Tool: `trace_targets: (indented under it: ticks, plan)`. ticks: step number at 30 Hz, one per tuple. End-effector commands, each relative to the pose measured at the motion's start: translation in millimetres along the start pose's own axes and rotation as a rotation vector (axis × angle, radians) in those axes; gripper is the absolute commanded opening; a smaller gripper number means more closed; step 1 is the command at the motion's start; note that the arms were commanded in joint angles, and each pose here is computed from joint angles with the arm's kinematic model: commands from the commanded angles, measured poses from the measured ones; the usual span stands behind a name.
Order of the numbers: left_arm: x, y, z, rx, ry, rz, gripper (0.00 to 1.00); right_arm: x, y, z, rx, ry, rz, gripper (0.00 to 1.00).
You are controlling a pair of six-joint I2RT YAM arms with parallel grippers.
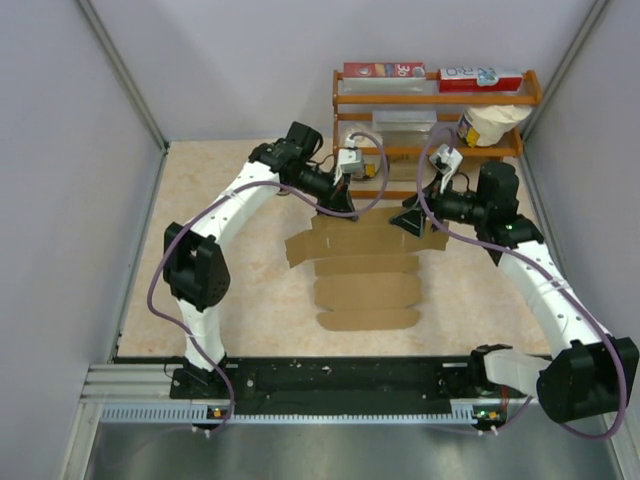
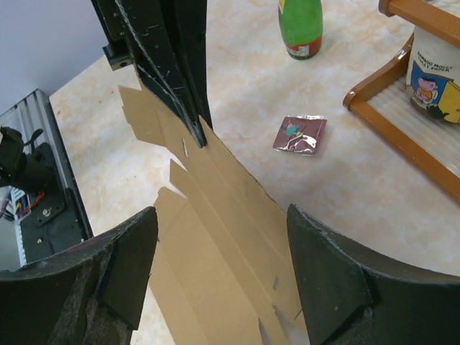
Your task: Fold the paper box
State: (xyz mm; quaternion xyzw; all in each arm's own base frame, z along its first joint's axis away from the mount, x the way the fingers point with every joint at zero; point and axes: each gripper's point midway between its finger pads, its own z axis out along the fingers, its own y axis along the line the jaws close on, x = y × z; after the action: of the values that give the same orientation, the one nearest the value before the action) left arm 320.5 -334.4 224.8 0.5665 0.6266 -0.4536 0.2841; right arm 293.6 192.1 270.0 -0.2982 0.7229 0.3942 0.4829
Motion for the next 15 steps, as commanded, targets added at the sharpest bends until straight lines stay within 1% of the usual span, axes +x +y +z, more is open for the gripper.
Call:
trace_targets:
  ticks: [1,6,10,15]
  plan:
    - [-26.0,-21.0,-18.9,0.004,-0.028,0.096,0.04,-23.6,20.4,-1.5,-0.093,-0.031,-0.187,0.72]
    - [-27.1,-26.3,-19.2,0.017,-0.03,0.102,0.05,-27.2,19.6,-1.5,-0.106,-0.028,-0.278,0.7]
    - [-27.0,-32.6,-17.0,0.028,-0.021,0.104,0.06,-34.8,21.1,0.6,-0.146,-0.019,-0.333,0.63]
    - [-28.8,-42.0,-10.0,0.048,-0.009,0.124,0.07,-33.7,15.7,9.5,-0.199,0.025,-0.34,0.59]
